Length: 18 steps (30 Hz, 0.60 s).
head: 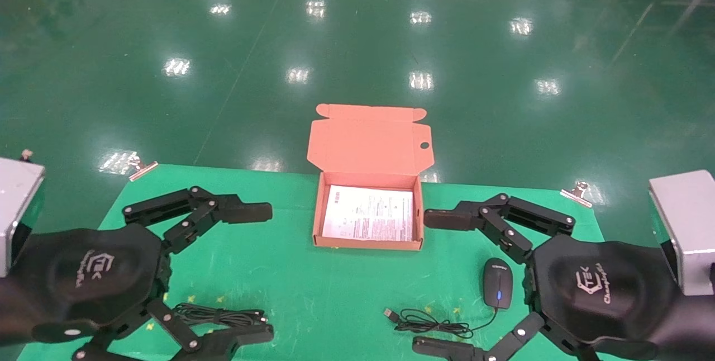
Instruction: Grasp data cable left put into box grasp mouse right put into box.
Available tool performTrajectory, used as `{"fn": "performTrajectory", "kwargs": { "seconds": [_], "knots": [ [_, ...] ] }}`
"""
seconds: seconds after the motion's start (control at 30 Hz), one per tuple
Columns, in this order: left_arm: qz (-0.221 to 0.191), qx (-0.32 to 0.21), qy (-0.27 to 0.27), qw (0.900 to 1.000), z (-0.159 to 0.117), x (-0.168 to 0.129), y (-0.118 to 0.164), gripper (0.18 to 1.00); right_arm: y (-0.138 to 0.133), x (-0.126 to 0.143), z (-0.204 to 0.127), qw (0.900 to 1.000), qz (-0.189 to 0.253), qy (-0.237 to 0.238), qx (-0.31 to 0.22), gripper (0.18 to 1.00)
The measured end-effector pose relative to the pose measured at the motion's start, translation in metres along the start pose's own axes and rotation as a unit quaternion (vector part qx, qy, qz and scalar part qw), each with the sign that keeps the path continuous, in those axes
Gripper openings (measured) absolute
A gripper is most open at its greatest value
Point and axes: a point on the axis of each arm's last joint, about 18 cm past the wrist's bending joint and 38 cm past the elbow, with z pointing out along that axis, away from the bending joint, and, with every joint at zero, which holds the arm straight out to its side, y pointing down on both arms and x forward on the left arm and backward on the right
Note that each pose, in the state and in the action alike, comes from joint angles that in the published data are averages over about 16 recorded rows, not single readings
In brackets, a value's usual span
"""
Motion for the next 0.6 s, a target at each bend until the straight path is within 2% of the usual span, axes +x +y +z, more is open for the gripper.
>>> {"fn": "performTrajectory", "kwargs": {
  "seconds": [0.6],
  "knots": [
    [0.002, -0.004, 0.003, 1.0000, 0.0014, 0.0005, 0.0006, 1.001, 0.0002, 0.0011, -0.0004, 1.000, 0.000, 0.003, 0.000, 1.001]
  ]
}}
